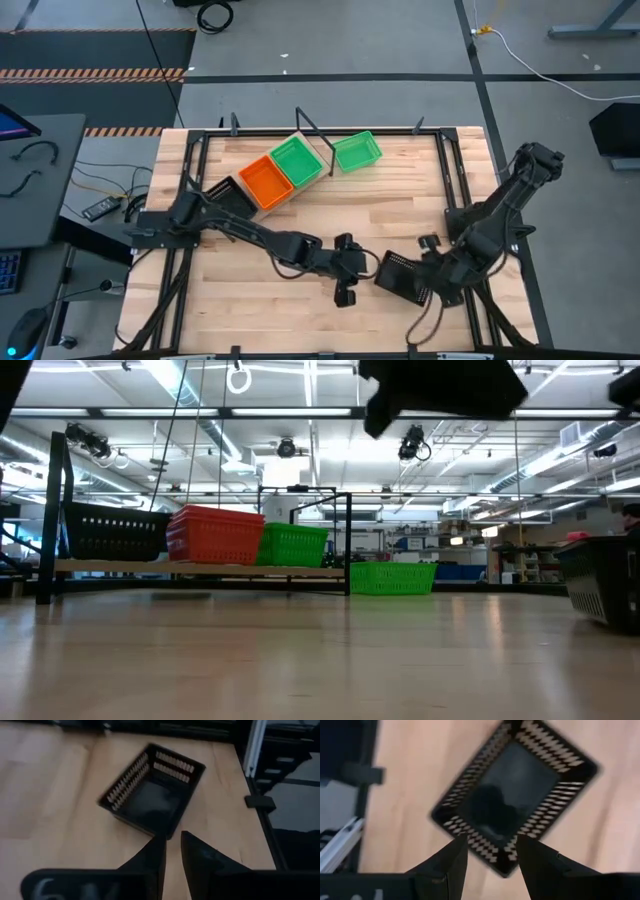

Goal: Stack baskets on shelf by color
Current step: Stack the black bin on top of the black bin on the shelf

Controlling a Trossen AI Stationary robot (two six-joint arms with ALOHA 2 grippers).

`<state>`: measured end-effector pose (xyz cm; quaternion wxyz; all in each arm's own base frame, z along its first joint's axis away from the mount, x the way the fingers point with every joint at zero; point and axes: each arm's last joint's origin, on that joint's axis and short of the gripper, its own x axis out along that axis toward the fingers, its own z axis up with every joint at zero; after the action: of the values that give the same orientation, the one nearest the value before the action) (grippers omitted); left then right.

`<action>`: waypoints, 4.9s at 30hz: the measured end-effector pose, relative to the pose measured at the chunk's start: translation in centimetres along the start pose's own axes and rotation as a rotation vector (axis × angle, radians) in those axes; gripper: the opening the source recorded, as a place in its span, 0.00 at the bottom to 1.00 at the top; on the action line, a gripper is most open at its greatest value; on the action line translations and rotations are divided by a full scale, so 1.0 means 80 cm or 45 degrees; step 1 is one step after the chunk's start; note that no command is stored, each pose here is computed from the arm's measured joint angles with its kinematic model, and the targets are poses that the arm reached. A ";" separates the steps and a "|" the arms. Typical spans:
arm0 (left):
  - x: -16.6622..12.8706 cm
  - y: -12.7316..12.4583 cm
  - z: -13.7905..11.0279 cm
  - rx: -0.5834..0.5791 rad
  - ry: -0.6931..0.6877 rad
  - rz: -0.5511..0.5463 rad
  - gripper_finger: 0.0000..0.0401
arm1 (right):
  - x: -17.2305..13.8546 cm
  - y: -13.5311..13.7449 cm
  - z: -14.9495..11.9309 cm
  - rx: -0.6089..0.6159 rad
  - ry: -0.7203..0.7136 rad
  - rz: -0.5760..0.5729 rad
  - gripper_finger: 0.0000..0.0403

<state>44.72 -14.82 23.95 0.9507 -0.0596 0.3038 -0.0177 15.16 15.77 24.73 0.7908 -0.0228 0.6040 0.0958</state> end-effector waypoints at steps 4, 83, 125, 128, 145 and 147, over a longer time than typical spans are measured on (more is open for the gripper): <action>0.020 0.000 -0.010 -0.006 -0.006 -0.038 0.18 | 0.010 0.024 -0.006 -0.082 0.034 0.075 0.43; 0.093 0.074 -0.031 -0.752 0.005 0.136 0.64 | -0.042 -0.036 -0.021 0.042 -0.353 -0.504 0.39; -0.015 0.066 -0.009 -0.768 0.777 0.547 0.58 | -0.041 -0.036 -0.021 0.122 -0.364 -0.490 0.39; -0.019 0.055 0.009 -0.762 0.598 0.580 0.58 | -0.041 -0.036 -0.021 0.122 -0.363 -0.489 0.39; 0.029 0.056 -0.068 -0.873 0.616 0.523 0.58 | -0.041 -0.035 -0.021 0.133 -0.353 -0.464 0.39; 0.029 0.059 -0.079 -0.862 0.662 0.553 0.58 | -0.041 -0.035 -0.021 0.134 -0.346 -0.457 0.39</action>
<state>42.97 -10.95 16.93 0.7521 -0.2946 0.5257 0.2670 13.22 12.36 27.19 0.8694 -0.0755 0.4823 -0.0756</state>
